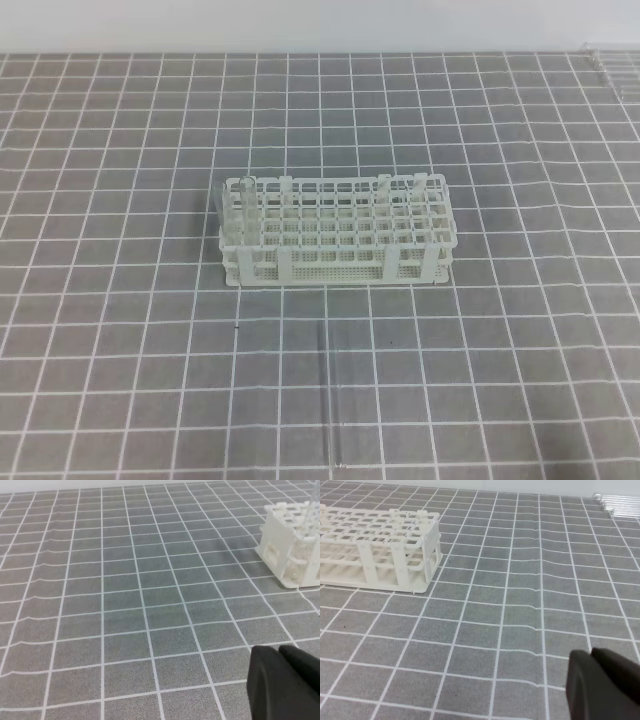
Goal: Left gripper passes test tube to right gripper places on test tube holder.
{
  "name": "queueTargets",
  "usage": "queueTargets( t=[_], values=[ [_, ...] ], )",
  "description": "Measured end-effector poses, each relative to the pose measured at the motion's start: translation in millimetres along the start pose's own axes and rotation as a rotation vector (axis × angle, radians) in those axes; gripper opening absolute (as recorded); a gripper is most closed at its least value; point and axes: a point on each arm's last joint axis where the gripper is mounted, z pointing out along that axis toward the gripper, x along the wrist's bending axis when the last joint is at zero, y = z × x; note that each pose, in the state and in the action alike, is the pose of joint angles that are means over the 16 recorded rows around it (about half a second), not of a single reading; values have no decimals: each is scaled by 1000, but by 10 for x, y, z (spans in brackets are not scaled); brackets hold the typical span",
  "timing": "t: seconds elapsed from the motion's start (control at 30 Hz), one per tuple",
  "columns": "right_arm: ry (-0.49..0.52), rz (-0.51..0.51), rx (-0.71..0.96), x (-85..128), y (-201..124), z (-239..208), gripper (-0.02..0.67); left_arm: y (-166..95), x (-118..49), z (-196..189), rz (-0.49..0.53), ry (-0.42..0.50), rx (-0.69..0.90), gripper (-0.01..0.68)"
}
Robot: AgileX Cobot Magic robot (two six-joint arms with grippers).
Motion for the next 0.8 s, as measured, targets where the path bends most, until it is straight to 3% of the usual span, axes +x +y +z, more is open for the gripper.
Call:
queueTargets(
  t=[0.5,0.63,0.8],
  values=[
    [4,32,-40,3,37,-1,-13,35,-2,-4,-44,-3,-58,-2],
    [18,114,-103,10,96,-6,-13,67,-9,-10,-115,-14,-97,-2],
    [40,289,-200,9,187,-20,-13,125,-9,-17,-217,-27,-161,-2]
  ],
)
